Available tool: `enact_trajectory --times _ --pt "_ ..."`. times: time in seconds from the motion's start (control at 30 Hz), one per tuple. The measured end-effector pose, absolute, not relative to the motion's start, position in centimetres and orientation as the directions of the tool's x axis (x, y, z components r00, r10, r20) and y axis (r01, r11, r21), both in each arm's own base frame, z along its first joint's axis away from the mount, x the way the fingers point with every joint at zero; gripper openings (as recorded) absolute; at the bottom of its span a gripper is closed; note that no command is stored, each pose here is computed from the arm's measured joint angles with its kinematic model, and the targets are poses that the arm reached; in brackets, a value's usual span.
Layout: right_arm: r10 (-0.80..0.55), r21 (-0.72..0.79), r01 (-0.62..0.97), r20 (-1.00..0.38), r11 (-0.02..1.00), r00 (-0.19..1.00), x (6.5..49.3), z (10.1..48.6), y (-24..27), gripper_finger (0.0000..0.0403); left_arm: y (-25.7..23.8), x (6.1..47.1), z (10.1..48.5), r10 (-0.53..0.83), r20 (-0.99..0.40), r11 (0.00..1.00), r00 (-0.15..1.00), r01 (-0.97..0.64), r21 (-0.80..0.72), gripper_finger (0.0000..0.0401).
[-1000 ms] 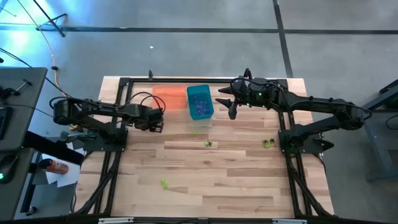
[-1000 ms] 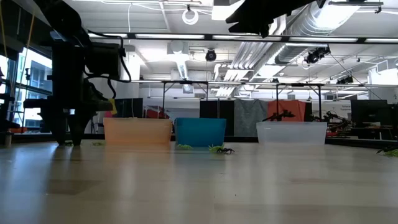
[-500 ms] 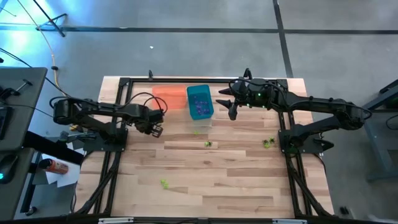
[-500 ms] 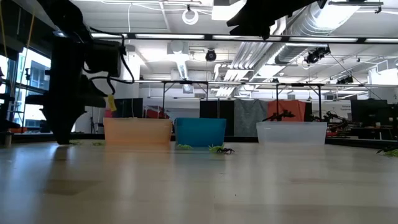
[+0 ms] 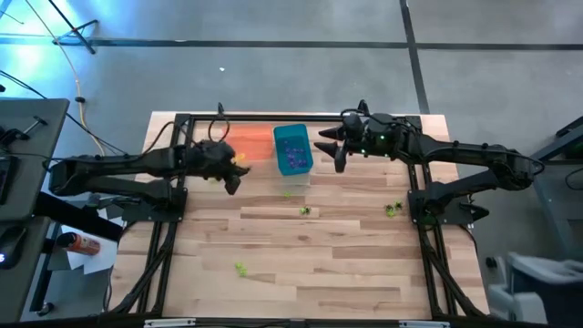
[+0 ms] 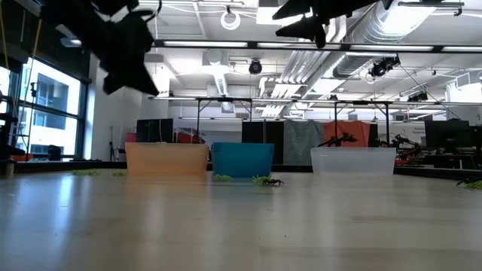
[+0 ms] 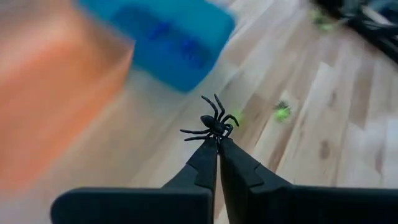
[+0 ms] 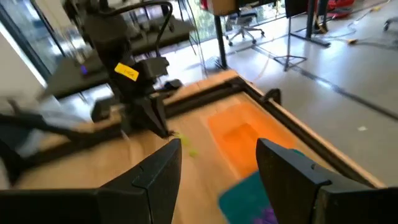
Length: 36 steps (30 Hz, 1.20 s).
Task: Sort Halloween decoration
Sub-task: Put the black spider toy into the transparent bin
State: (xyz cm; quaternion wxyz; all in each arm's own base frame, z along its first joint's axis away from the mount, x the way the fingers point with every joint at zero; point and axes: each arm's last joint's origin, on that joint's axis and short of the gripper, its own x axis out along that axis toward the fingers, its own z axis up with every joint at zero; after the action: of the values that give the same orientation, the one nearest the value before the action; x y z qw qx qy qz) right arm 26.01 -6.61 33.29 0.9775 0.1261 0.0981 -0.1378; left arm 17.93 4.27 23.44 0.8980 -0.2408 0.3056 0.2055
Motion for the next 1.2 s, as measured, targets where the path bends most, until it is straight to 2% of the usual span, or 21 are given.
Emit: enact_trajectory --times 0.1,0.27,0.47,0.6,0.73,0.93,1.2 --pt "-0.238 0.316 0.287 -0.184 0.904 0.953 26.1 33.7 -6.6 0.0204 4.3 19.0 25.0 0.246 -0.622 0.871 0.743 -0.451 -0.194 0.0001" --pt "-0.169 0.457 0.227 -0.165 0.860 0.972 26.2 33.9 -6.4 0.0204 4.6 22.3 27.4 0.308 -0.599 0.937 0.739 -0.345 0.055 0.0000" --pt "-0.134 0.682 0.237 -0.201 0.692 0.970 27.0 33.0 -6.5 0.0204 4.8 26.8 29.2 0.409 -0.581 0.900 0.703 -0.206 0.385 0.0000" --pt "-0.126 0.756 0.279 -0.256 0.592 0.959 28.3 31.4 -6.6 0.0204 4.7 29.1 30.2 0.455 -0.558 0.854 0.694 -0.163 0.493 0.0000" --pt "-0.141 0.756 0.335 -0.311 0.563 0.940 29.7 29.6 -6.8 0.0204 4.6 30.5 30.6 0.449 -0.529 0.847 0.720 -0.156 0.507 0.0000" --pt "-0.150 0.756 0.298 -0.260 0.583 0.954 31.4 28.7 -7.0 0.0204 4.5 30.7 30.5 0.407 -0.532 0.886 0.742 -0.180 0.427 0.0000" --pt "-0.134 0.766 0.306 -0.281 0.565 0.950 32.0 27.8 -7.1 0.0204 4.5 30.9 30.5 0.375 -0.527 0.908 0.762 -0.189 0.373 0.0000"
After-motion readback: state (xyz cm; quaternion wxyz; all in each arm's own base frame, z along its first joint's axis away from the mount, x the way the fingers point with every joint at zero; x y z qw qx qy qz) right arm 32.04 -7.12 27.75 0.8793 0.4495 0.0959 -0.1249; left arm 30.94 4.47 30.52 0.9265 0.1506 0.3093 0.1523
